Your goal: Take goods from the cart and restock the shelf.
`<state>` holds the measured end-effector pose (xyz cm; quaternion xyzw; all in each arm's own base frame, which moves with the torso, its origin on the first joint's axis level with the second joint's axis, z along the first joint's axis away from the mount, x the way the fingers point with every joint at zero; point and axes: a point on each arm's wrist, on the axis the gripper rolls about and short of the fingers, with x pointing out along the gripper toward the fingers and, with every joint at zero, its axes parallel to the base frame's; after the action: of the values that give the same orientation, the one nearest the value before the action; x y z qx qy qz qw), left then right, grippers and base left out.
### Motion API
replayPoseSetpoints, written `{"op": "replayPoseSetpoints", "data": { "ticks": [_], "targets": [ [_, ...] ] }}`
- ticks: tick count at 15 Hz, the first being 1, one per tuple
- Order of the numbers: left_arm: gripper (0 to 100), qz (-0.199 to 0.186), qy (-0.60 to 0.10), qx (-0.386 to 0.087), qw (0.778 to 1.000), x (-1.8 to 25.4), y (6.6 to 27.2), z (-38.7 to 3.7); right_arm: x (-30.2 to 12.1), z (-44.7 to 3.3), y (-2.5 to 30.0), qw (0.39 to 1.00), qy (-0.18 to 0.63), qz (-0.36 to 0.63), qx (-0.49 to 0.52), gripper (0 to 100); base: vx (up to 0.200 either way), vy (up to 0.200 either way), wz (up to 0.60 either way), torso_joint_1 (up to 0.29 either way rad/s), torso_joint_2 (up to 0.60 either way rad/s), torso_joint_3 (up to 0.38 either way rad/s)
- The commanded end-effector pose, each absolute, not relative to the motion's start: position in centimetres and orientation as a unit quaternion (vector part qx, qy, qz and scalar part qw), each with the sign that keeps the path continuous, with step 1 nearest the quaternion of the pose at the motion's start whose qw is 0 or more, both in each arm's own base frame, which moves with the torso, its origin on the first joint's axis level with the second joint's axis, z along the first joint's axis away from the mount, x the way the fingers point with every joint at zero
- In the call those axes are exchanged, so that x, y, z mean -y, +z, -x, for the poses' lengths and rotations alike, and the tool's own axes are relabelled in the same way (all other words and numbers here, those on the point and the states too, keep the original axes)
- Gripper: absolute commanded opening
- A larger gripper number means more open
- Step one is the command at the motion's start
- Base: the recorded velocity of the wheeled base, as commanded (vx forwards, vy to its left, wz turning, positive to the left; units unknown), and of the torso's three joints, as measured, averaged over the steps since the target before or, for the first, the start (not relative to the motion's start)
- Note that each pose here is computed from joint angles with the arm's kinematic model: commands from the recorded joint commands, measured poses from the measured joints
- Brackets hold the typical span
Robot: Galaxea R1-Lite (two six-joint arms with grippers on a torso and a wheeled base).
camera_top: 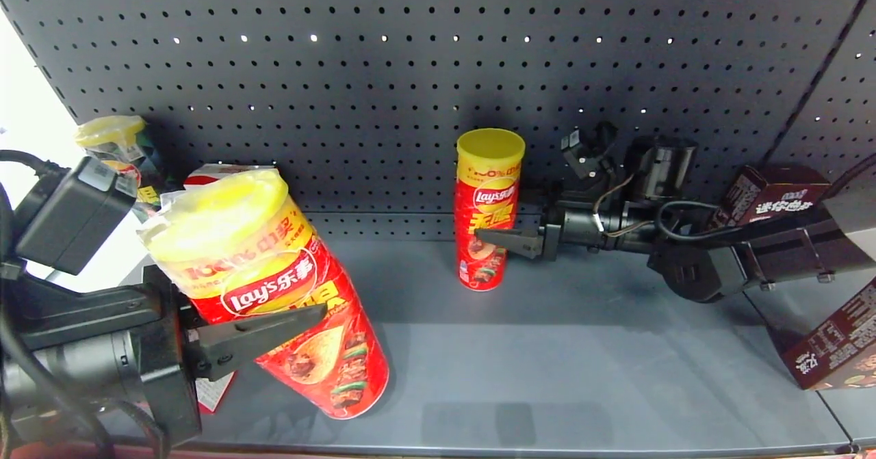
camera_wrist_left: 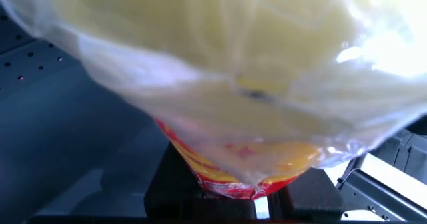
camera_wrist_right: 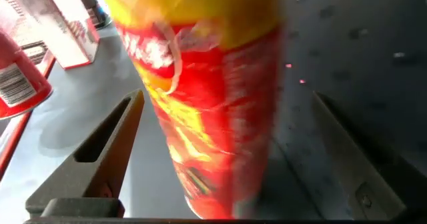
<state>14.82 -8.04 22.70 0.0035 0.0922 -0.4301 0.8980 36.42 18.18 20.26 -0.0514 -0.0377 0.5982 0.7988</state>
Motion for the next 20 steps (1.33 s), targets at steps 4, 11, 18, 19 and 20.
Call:
{"op": "replayPoseSetpoints", "data": {
  "ticks": [4, 11, 18, 19, 20],
  "targets": [
    [0, -0.003, -0.430, -0.086, 0.898, 8.1, 22.6, -14.9, -20.0, -37.2, 18.0, 0.790, 0.611, 0.048, 0.024, 100, 0.000, 0.000, 0.00, 0.000, 0.00, 0.000],
    [0, -0.003, -0.430, -0.089, 0.898, 8.1, 22.4, -14.9, -20.4, -37.8, 17.5, 0.789, 0.611, 0.049, 0.036, 0, 0.000, 0.000, 0.00, 0.000, 0.00, 0.000],
    [0, -0.003, -0.430, -0.092, 0.898, 8.0, 22.2, -14.8, -20.0, -34.1, 21.1, 0.780, 0.620, 0.051, 0.062, 0, 0.000, 0.000, 0.00, 0.000, 0.00, 0.000],
    [0, -0.003, -0.430, -0.092, 0.898, 8.0, 22.2, -14.8, -20.0, -33.6, 21.4, 0.778, 0.623, 0.051, 0.063, 0, 0.000, 0.000, 0.00, 0.000, 0.00, 0.000],
    [0, -0.003, -0.430, -0.095, 0.898, 8.0, 22.0, -14.7, -19.6, -31.9, 22.4, 0.774, 0.627, 0.051, 0.070, 0, 0.000, 0.000, 0.00, 0.000, 0.00, 0.000]
  ]
}}
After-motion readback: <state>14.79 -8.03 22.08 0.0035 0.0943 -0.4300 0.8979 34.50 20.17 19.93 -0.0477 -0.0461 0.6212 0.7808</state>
